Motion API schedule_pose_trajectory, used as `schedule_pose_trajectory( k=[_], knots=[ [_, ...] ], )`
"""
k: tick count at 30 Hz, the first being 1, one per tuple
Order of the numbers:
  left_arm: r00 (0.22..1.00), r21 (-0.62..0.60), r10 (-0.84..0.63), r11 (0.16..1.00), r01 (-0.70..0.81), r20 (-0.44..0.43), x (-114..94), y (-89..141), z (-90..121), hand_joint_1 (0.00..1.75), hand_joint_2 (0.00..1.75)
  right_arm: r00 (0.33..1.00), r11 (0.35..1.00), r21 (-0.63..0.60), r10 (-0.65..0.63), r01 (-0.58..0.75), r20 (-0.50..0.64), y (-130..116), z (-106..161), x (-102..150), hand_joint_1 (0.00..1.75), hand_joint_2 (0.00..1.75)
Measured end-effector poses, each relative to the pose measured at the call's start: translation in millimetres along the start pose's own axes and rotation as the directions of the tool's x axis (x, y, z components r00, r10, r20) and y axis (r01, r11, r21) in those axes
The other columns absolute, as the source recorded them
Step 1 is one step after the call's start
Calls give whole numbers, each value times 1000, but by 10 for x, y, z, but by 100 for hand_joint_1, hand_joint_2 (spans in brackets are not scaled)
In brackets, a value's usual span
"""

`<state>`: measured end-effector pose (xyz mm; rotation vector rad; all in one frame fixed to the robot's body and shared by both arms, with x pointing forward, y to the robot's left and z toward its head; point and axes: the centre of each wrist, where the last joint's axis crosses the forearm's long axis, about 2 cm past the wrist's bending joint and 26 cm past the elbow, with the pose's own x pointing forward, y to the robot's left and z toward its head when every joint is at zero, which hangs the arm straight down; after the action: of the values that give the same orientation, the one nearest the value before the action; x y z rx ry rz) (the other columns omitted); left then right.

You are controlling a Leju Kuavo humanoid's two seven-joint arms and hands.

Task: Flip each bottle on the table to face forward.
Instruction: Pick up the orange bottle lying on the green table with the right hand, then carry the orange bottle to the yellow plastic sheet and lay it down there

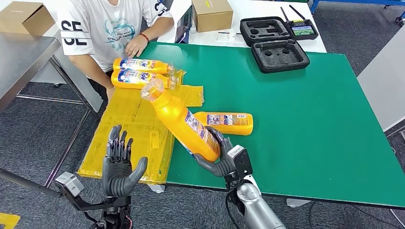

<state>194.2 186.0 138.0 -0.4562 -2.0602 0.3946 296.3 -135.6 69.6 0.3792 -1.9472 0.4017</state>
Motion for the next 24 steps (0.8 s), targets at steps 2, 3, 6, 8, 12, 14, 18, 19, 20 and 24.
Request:
schedule_pose_trajectory(
  k=[2,3,6,8,12,14,18,19,20,24],
  knots=[
    [1000,-2,0,1000,0,-1,-1,0,2,0,175,1000,1000,0,-1,1,-4,3,5,-7,175,175],
    [1000,-3,0,1000,0,-2,-2,-1,2,0,175,1000,1000,1,-1,1,-5,3,8,-10,175,175],
    [999,-30,26,999,-27,-48,-21,-15,-24,0,175,1000,1000,20,-12,12,-11,28,10,-15,175,175],
    [992,-71,59,995,-68,-110,-94,-44,-84,0,175,1000,998,50,-23,24,-10,118,-15,-5,175,175],
    [982,-112,89,988,-109,-169,-300,-79,-221,0,175,999,991,124,-46,46,0,417,-90,53,175,175],
    [978,-120,92,986,-115,-188,-373,-81,-257,0,175,999,986,156,-54,54,-5,516,-107,69,175,175],
    [968,-127,101,983,-132,-228,-488,-75,-275,0,175,998,978,198,-56,59,-21,599,-101,51,175,175],
    [966,-128,104,982,-137,-236,-513,-70,-284,0,175,998,976,208,-54,58,-23,607,-100,43,175,175],
    [964,-128,106,982,-141,-245,-540,-62,-292,0,175,998,974,220,-50,54,-24,612,-104,36,175,175],
    [956,-122,114,981,-151,-270,-620,-28,-302,0,175,999,965,259,-25,31,-28,614,-142,16,175,175]
  ],
)
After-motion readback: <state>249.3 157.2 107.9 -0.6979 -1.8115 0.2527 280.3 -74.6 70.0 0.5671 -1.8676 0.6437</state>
